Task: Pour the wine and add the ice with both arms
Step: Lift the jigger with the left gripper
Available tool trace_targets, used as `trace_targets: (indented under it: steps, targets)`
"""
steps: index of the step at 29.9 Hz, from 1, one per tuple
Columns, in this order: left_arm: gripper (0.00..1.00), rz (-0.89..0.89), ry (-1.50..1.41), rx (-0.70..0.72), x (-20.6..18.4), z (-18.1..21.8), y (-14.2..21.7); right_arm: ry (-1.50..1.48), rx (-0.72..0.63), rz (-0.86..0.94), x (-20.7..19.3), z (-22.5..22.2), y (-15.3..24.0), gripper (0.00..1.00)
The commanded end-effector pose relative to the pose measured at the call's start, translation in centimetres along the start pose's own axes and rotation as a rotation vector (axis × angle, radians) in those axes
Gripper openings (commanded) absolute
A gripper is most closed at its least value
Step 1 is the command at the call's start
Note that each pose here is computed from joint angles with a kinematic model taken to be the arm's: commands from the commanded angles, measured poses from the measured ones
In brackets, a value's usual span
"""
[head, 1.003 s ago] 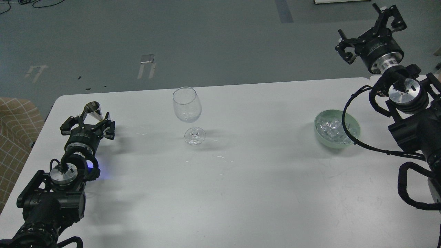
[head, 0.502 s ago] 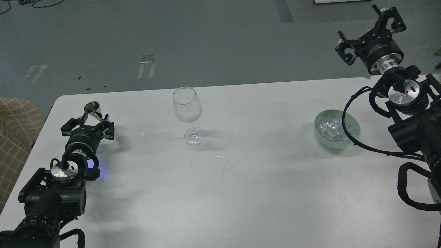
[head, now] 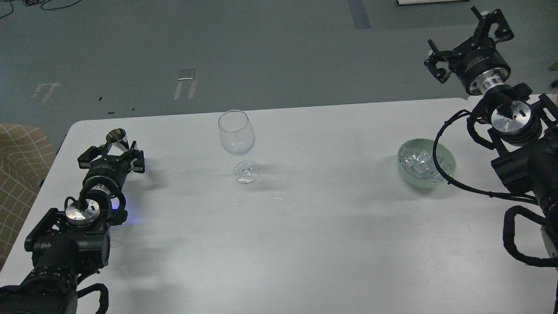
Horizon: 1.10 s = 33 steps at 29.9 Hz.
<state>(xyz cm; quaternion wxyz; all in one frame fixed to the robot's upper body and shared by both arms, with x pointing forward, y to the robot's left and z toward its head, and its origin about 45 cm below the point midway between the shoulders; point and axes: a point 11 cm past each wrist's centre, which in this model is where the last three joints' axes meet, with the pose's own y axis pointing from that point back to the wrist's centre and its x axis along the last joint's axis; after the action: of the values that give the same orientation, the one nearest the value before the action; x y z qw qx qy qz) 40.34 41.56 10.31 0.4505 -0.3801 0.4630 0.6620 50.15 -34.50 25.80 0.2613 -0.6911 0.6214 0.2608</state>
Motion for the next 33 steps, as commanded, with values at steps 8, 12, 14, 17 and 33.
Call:
trace_targets:
  steps: [8,12,14,17,33]
  targets:
    - [0.35,-0.021,-0.01,0.005,-0.2,-0.1,0.0,0.002,0.0,0.0,0.0,-0.1,0.0,1.0]
    - [0.35,-0.02,-0.011,0.006,-0.1,-0.1,0.1,0.002,0.0,0.001,0.1,-0.1,0.0,1.0]
    - [0.35,-0.021,-0.012,0.008,-0.1,-0.2,0.1,0.002,0.0,0.001,0.1,-0.1,0.0,1.0]
    - [0.35,-0.023,-0.012,0.006,0.0,-0.1,0.2,0.002,0.0,0.001,0.1,-0.1,0.0,1.0]
    - [0.14,-0.183,-0.023,0.002,-2.8,0.3,0.0,0.002,0.0,0.0,0.0,0.0,0.0,1.0]
